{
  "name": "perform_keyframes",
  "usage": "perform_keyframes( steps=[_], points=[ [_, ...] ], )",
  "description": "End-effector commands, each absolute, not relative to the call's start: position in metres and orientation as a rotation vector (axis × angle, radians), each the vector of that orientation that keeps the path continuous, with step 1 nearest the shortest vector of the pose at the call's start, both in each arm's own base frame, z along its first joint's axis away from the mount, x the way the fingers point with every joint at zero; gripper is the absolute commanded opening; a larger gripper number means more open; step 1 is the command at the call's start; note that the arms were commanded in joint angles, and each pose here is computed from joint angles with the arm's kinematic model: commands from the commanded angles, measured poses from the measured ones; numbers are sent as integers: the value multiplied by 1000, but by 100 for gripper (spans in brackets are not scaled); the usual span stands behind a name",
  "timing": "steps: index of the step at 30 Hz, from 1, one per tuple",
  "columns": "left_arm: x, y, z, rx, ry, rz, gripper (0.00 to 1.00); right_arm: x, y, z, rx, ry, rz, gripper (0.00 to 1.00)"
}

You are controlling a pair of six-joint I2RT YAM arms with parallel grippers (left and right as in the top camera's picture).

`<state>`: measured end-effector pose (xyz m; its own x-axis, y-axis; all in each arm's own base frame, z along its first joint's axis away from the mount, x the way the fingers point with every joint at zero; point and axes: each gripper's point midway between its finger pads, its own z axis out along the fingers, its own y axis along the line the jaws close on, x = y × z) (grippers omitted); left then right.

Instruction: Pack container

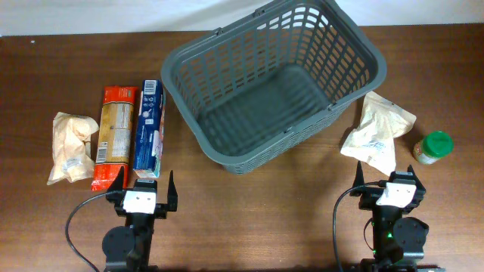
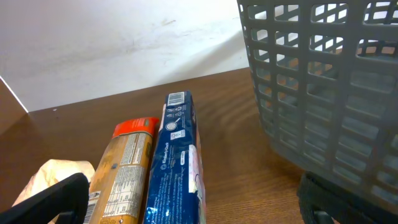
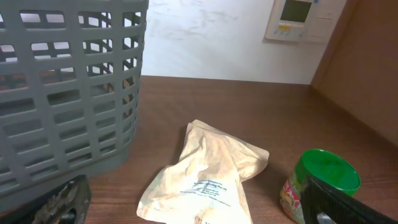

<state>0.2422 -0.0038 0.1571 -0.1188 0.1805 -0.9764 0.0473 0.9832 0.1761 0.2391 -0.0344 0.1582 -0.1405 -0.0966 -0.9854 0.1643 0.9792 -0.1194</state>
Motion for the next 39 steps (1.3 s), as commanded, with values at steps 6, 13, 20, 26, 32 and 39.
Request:
perform_keyframes(
  steps=[6, 13, 20, 26, 32, 39],
  points=[
    [242, -3, 156, 181, 1682, 127, 99, 240, -33, 156, 53, 1695, -213, 99],
    [242, -3, 156, 181, 1682, 128, 99, 240, -33, 156, 53, 1695, -213, 99],
    [242, -3, 156, 181, 1682, 127, 99, 240, -33, 156, 52, 1695, -213, 99],
    [242, -7, 155, 195, 1683, 110, 99, 240, -33, 156, 53, 1695, -213, 99],
    [239, -22, 155, 149, 1707, -70, 99, 240, -26, 156, 24, 1696, -179, 99],
    [219, -27, 186, 101, 1776, -155, 99, 242, 2, 157, -99, 1684, -40, 99]
  ],
)
